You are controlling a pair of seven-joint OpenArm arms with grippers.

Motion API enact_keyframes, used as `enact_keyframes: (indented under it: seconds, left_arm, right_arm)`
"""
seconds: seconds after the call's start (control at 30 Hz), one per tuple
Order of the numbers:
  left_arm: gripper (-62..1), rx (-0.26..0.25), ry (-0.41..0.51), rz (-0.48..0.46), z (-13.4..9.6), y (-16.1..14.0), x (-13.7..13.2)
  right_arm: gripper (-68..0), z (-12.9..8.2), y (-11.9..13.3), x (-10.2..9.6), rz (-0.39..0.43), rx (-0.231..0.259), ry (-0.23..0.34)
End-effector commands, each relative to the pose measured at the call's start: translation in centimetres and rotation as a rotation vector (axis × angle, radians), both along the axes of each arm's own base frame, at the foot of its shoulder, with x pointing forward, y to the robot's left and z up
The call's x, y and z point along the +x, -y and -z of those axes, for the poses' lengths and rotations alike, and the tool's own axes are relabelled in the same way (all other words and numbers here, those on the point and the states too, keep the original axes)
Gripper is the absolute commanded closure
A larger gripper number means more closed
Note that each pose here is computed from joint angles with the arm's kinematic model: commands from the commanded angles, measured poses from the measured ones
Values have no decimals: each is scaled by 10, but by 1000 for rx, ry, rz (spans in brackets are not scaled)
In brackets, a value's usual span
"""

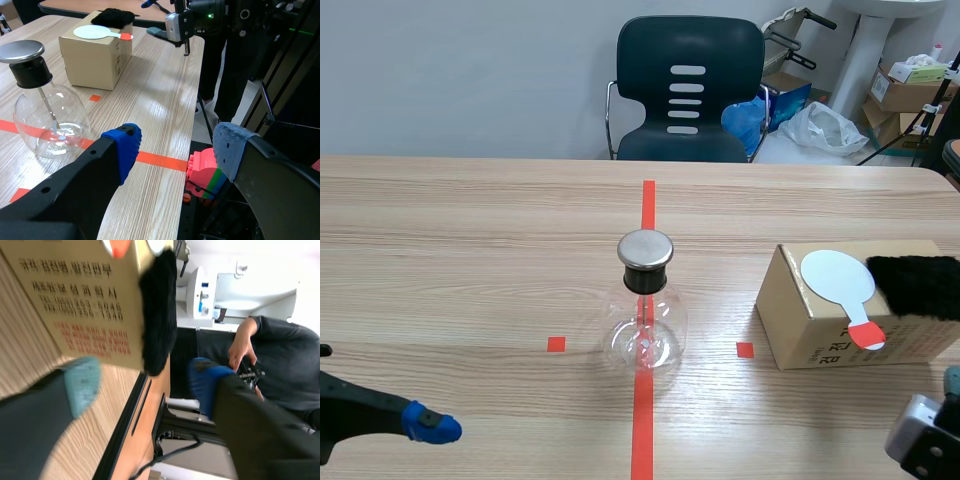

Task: Do the electroscope experiment

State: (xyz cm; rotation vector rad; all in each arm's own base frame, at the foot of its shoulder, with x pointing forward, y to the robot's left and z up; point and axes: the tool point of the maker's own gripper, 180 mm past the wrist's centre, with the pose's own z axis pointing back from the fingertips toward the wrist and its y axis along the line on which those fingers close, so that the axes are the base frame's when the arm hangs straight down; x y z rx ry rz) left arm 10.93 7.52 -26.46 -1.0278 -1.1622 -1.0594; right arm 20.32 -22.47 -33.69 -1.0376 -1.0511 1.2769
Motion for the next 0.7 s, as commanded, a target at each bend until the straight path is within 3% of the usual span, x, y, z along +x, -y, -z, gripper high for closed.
enact_keyframes:
  seconds: [0.0,0.1,0.13,0.3,0.67]
  left_arm:
    - [-343,-35,5,6,-9,5,0]
    - [-343,-35,5,6,-9,5,0]
    - [-343,-37,6,5,-9,5,0]
    - [-343,-58,51,-31,-10,12,6]
    - [-343,-21,60,-45,-2,14,9]
  right_arm:
    - [-490,-9,-7,10,-23,4,45]
    - [-668,-9,-17,14,-44,16,51]
    - [-679,-10,-19,16,-50,20,54]
    - [-679,-8,-30,17,-75,38,53]
    - [-679,-6,-52,15,-167,45,48]
